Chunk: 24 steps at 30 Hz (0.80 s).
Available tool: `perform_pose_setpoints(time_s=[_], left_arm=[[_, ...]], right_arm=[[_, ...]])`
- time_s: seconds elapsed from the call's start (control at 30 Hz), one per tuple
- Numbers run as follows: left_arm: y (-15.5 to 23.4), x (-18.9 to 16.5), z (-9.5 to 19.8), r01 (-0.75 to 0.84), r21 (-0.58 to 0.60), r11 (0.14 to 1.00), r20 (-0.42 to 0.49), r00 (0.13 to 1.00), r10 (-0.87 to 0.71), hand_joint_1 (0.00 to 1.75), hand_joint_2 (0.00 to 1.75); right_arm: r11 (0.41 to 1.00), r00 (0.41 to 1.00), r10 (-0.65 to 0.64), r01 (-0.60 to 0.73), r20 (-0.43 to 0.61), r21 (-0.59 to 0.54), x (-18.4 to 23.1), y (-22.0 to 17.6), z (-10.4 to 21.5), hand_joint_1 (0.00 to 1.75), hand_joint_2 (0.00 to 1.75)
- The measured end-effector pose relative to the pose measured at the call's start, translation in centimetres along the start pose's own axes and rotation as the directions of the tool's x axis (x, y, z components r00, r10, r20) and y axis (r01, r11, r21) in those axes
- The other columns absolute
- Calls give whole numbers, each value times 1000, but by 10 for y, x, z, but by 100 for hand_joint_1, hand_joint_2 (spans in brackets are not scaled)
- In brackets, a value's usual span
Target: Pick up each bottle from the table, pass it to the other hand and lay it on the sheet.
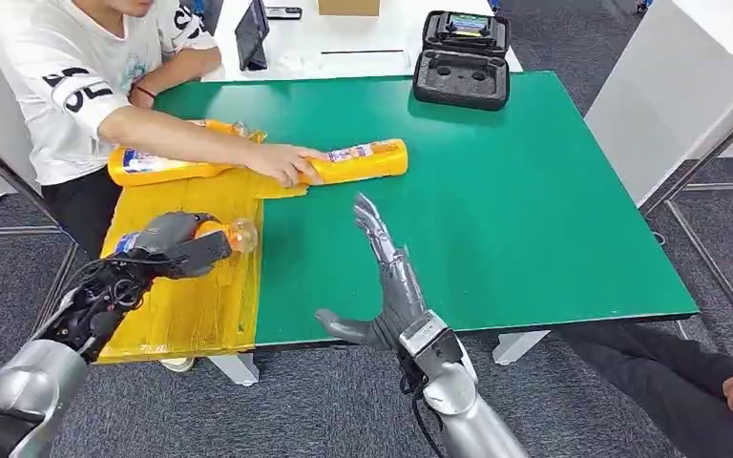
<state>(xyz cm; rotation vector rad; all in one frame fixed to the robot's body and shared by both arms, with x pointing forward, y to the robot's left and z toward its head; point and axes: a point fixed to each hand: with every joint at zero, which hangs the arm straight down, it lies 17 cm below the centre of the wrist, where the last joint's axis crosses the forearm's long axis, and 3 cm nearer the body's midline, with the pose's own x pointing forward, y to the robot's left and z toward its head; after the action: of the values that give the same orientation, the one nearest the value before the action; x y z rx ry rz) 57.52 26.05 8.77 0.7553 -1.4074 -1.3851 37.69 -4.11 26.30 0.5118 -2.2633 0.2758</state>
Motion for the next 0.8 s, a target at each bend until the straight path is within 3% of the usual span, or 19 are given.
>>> perform_pose_setpoints(time_s=[0.23, 0.8], left_arm=[[-21, -4, -1, 74, -173, 982, 8, 997, -74, 175, 175], [-42, -4, 4, 132, -281, 951, 32, 991, -128, 175, 175]], right_arm=[[999, 1000, -18, 18, -7, 27, -1, 6, -10, 0, 175], [999, 999, -33, 33, -17, 29, -5, 9, -15, 0, 175]])
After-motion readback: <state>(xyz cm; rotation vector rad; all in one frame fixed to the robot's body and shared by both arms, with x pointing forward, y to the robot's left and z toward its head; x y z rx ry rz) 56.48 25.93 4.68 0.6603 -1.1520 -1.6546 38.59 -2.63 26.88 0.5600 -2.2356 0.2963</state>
